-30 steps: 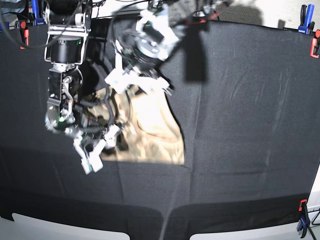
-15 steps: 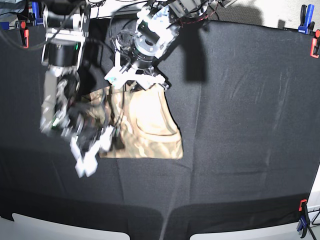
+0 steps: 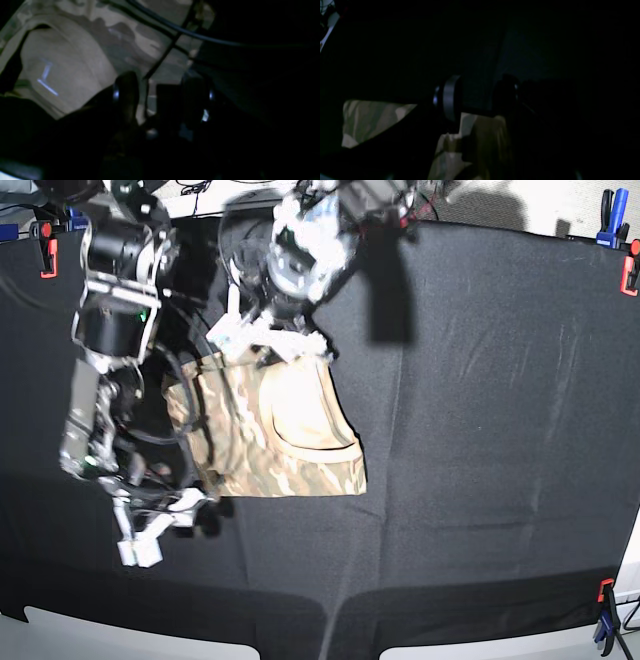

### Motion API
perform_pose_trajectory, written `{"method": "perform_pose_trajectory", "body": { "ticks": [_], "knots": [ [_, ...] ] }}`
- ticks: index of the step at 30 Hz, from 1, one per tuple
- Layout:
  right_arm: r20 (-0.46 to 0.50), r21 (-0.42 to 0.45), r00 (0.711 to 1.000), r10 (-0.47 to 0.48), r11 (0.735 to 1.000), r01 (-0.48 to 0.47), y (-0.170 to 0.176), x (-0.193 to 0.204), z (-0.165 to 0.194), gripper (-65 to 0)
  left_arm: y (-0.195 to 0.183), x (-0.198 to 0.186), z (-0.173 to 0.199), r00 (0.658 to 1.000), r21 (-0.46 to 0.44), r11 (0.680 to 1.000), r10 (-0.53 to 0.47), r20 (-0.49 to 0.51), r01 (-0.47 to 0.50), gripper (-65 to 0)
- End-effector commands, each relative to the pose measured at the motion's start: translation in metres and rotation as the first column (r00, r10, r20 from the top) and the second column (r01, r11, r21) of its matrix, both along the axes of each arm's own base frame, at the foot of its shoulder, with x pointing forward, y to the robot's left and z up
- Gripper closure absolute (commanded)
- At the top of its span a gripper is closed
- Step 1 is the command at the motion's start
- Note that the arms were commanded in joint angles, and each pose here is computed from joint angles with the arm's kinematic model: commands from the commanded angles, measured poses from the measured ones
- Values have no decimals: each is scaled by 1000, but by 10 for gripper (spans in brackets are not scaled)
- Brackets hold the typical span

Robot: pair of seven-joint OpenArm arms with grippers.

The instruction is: Layout the t-shirt on the table in an organized manner, then fold the t-shirt properly

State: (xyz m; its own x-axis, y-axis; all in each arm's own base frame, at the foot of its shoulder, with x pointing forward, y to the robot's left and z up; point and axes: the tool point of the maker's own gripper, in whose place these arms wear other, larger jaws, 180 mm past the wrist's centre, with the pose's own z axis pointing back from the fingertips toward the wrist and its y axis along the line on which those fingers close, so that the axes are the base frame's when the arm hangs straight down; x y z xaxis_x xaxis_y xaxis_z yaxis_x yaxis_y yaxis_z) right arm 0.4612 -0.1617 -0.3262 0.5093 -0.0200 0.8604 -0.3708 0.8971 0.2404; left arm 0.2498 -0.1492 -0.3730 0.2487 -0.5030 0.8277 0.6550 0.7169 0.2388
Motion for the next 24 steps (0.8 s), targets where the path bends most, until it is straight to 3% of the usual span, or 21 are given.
{"method": "perform_pose_trajectory", "body": {
  "ticks": [1,5,12,24],
  "knots": [
    [68,-4,998,4,1000,-3,-3,14,25,-254,-7,11,15,999,-25,1000,1,50,0,-280],
    [3,-75,999,34,997,-34,0,7,6,-254,-2,25,7,998,20,1000,1,63,-3,-279],
    [-115,-75,993,39,996,-48,-5,-8,-30,-254,12,39,-5,998,71,997,32,60,-36,-280],
    [-268,-23,961,67,997,-75,-50,-44,-20,-254,71,86,-2,972,59,971,227,69,-231,-280]
  ]
}}
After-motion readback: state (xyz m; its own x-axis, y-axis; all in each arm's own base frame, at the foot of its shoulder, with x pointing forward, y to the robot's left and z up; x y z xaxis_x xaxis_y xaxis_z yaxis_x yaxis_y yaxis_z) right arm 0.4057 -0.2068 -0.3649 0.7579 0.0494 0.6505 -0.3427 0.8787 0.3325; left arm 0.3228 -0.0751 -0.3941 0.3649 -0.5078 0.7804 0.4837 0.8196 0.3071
